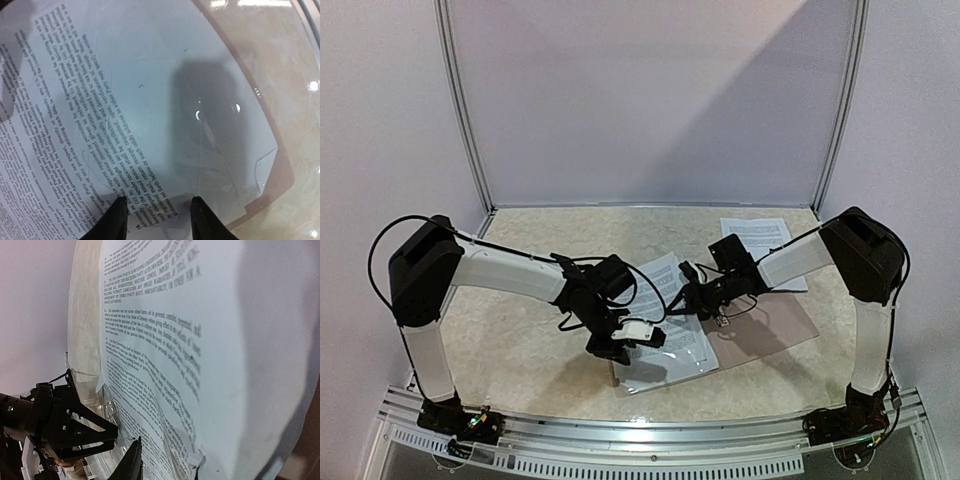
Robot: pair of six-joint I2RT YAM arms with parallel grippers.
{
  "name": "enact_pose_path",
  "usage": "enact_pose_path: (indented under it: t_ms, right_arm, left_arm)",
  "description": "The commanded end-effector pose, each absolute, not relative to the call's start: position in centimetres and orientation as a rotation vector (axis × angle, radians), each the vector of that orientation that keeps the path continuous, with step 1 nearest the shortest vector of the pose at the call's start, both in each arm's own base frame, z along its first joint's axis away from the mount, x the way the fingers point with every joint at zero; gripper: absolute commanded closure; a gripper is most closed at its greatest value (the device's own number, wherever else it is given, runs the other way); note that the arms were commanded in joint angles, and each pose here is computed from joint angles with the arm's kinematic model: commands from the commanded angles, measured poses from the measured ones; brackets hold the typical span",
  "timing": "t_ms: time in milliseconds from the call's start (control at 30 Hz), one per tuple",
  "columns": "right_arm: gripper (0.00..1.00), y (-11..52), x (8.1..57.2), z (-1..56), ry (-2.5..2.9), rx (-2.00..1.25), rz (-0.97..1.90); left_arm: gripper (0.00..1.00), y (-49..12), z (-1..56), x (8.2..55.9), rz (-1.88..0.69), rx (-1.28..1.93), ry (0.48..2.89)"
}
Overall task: Put the files into the folder
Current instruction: Insert the folder to form pockets on the folder.
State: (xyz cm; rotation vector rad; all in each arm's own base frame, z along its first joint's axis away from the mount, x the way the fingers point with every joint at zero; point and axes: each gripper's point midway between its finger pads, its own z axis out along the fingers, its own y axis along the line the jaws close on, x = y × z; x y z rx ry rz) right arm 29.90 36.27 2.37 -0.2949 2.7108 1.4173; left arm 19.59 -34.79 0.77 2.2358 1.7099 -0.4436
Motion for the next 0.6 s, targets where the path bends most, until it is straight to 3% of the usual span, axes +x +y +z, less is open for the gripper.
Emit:
enact_pose_path:
  t_ms: [0, 167, 300, 567]
  right_arm:
    - [0.73, 36.0, 29.0, 2.1, 2.728, -0.286, 1.402]
    - [0.74, 35.6, 28.4, 2.1, 2.759, -0.295, 1.392]
    - [0.74, 34.5, 27.4, 2.4, 2.802, -0.333, 1.333]
    - [0.85, 31.5, 24.4, 1.5, 2.903, -0.375, 1.197]
  left_arm:
    - [0.59, -32.3, -3.3, 18.6, -0.341, 2.357, 1.783]
    - [0.67, -32.6, -2.5, 19.1, -0.313, 2.355, 1.752]
    - [0.67, -32.0, -2.8, 19.7, -0.24, 2.369, 1.735]
    - [0.66, -31.2, -3.2, 19.8, -0.204, 2.383, 1.731]
